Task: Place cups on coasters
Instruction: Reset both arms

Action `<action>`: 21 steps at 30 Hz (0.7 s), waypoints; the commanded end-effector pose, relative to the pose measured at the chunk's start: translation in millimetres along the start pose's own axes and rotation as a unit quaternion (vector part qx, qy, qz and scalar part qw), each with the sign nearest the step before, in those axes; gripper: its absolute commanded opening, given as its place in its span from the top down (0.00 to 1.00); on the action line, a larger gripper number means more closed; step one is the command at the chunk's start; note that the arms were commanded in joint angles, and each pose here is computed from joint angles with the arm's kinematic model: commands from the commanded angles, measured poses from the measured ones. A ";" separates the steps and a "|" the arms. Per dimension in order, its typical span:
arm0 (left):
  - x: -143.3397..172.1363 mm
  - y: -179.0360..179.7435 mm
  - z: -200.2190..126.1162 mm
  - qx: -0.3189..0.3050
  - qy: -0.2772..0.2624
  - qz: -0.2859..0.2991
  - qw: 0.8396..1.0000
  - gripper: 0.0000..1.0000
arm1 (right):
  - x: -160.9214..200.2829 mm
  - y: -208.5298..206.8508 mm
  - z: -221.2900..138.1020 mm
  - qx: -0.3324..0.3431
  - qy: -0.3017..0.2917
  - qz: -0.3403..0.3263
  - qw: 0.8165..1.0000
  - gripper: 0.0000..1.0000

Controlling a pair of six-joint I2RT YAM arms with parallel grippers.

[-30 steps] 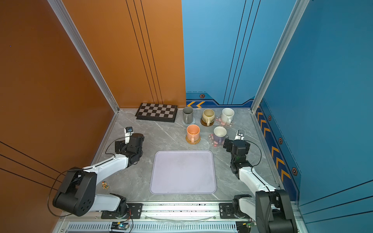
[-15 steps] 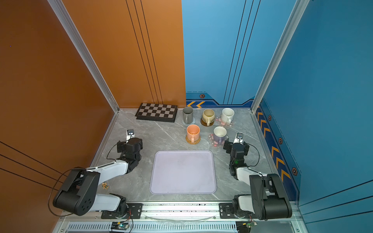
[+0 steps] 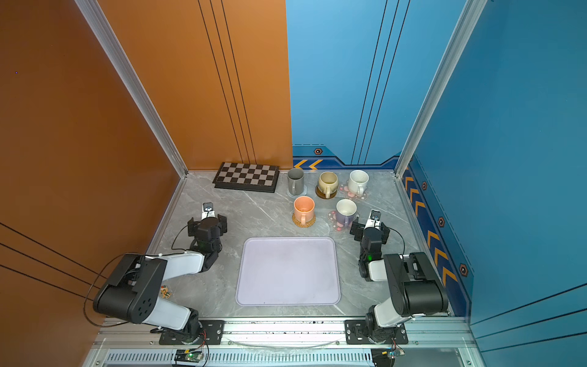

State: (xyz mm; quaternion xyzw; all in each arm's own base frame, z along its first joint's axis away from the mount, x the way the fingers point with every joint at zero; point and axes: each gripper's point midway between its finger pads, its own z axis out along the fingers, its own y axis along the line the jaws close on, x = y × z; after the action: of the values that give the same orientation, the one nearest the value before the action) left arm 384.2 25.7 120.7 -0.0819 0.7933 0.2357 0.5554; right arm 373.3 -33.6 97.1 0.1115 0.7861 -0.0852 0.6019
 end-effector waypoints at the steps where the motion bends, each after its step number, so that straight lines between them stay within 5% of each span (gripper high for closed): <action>1: 3.3 -4.9 2.0 0.014 -0.009 -0.002 1.000 0.02 | -4.9 0.2 -3.2 -0.006 -0.019 -0.001 1.000 0.00; 21: 19.6 -9.7 6.6 0.095 -0.022 -0.049 0.994 0.02 | -1.6 17.1 7.2 -0.062 0.011 -0.012 0.998 0.00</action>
State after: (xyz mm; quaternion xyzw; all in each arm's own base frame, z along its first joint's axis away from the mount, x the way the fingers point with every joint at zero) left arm 384.3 30.3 96.6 -0.0695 0.8027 0.1545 0.5718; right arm 382.0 -20.8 98.4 0.0772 0.7921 -0.0428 0.6040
